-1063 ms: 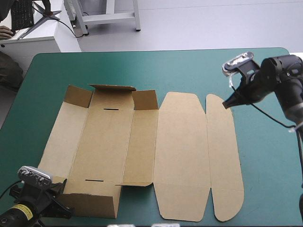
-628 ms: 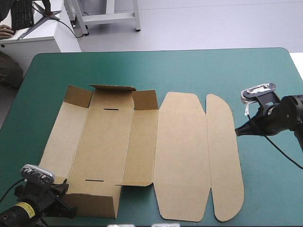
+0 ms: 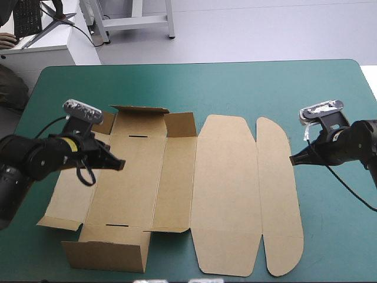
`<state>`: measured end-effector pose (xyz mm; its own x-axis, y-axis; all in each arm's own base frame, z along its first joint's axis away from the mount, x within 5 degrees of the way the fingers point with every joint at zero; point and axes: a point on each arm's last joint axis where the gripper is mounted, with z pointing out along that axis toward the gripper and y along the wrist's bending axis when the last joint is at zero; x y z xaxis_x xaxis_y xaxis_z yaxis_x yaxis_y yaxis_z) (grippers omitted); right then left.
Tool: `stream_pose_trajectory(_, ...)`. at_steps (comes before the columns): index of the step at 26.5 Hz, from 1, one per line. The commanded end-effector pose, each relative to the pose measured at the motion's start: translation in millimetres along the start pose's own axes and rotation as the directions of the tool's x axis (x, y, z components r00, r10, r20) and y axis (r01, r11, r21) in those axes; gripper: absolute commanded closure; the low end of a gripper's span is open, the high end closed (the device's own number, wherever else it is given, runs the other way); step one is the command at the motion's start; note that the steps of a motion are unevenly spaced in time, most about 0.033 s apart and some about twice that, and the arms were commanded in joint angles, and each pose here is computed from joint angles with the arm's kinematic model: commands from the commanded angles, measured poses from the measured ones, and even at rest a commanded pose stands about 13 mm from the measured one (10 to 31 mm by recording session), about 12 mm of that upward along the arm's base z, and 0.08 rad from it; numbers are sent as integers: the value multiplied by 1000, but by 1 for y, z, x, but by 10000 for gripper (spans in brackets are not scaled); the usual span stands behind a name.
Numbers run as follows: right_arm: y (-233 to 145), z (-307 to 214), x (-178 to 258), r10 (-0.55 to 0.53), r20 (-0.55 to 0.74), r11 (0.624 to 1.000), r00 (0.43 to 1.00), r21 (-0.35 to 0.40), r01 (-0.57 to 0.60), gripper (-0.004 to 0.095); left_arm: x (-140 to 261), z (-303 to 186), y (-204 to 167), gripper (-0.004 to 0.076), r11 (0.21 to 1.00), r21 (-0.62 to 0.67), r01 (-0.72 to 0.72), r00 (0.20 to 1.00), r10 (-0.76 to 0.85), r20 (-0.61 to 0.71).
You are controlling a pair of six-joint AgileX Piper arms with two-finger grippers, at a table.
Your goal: Fold the box
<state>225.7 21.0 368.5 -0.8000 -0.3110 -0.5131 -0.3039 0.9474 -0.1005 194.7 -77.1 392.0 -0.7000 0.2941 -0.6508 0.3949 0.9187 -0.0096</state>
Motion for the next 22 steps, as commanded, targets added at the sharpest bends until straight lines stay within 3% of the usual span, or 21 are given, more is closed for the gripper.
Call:
stream_pose_trajectory(1,-3,-13,-7,4,97,1000,995,26,-6,923,-42,-8,27,732,997,-42,65,989,-59,132)
stream_pose_trajectory(5,-3,-13,-8,3,116,999,993,32,-7,923,-48,-17,113,732,944,-77,320,939,-305,160)
stream_pose_trajectory(11,-4,-13,-10,-8,136,999,991,40,2,923,-3,-42,187,733,823,13,568,813,-563,147)
stream_pose_trajectory(15,-4,-14,-13,-14,165,999,986,49,6,923,23,-58,213,733,759,-72,647,757,-628,179)
stream_pose_trajectory(22,-5,-13,-15,-13,180,999,984,50,4,923,37,-61,220,733,754,-204,625,780,-612,127)
